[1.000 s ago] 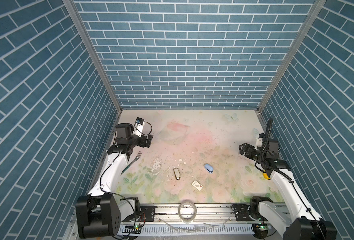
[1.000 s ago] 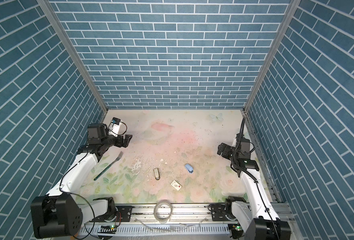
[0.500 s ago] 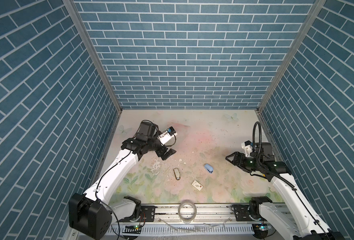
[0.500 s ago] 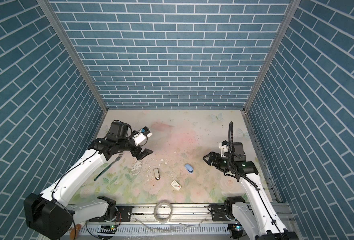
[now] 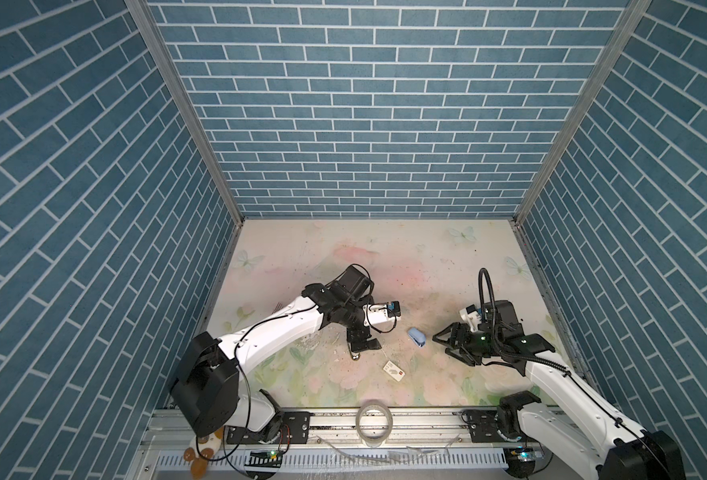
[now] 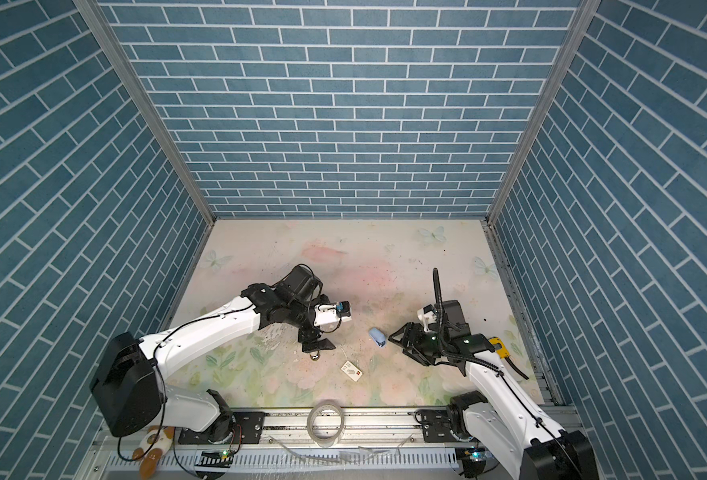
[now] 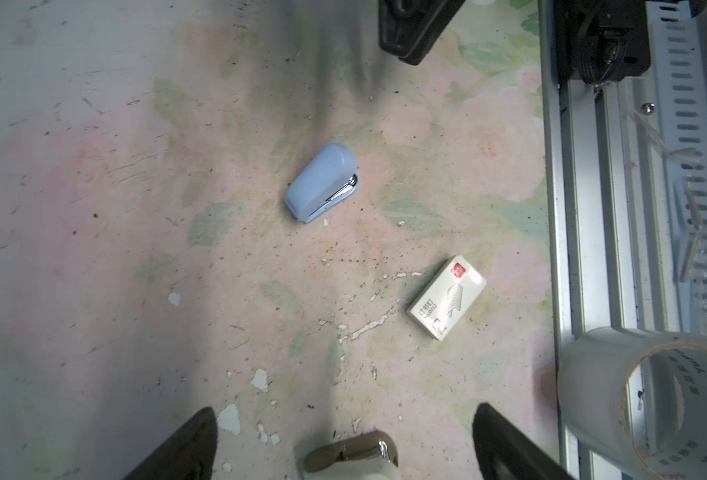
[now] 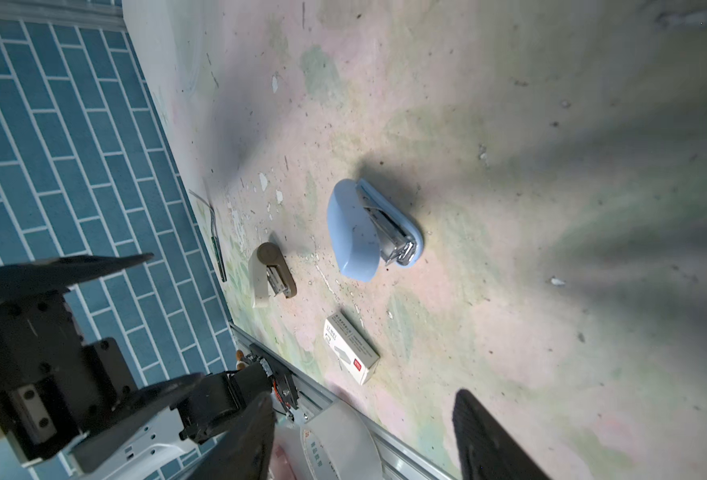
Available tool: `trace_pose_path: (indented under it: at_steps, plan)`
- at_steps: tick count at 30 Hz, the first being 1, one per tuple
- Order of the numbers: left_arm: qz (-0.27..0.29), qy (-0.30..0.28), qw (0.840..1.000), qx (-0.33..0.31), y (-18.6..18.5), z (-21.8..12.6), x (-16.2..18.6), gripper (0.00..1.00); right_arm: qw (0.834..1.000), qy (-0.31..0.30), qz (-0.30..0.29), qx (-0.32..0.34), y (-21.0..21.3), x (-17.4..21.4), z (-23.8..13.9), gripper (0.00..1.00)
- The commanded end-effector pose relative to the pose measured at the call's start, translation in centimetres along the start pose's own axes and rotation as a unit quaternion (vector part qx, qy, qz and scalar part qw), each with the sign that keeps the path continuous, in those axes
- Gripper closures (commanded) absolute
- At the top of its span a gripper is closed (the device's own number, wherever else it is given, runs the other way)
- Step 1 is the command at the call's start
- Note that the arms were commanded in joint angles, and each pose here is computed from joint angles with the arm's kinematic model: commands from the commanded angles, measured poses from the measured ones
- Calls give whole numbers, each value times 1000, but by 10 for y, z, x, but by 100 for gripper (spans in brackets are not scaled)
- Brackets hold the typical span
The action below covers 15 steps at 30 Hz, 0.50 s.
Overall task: Load the staples into the stapler
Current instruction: 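Swing the left gripper toward the staple box while the right nears the stapler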
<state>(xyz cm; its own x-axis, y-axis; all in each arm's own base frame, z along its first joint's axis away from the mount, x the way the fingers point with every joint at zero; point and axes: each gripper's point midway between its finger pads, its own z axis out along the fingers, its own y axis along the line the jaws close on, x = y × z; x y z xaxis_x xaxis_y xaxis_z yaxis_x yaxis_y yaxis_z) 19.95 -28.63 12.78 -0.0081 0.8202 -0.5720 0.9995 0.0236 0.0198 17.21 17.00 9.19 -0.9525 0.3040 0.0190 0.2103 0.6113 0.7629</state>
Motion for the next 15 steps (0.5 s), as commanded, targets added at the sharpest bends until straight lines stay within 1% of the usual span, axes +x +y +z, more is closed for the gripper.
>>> trace_pose_path:
  at_steps: [1,4,9,12,15]
  plan:
    - [40,12,999,32,-17,22,3,6,998,-35,40,21,-13,-8,1,36]
    - [55,10,998,41,-26,36,4,7,997,-52,46,20,-13,-11,-2,37]
    - [80,4,995,64,-47,51,4,7,997,-57,50,19,-13,-8,-6,36]
    - [110,18,992,66,-56,63,7,7,997,-60,42,21,-9,-10,-10,35]
    - [123,28,988,85,-66,75,5,12,997,-63,39,21,-7,-13,-10,35]
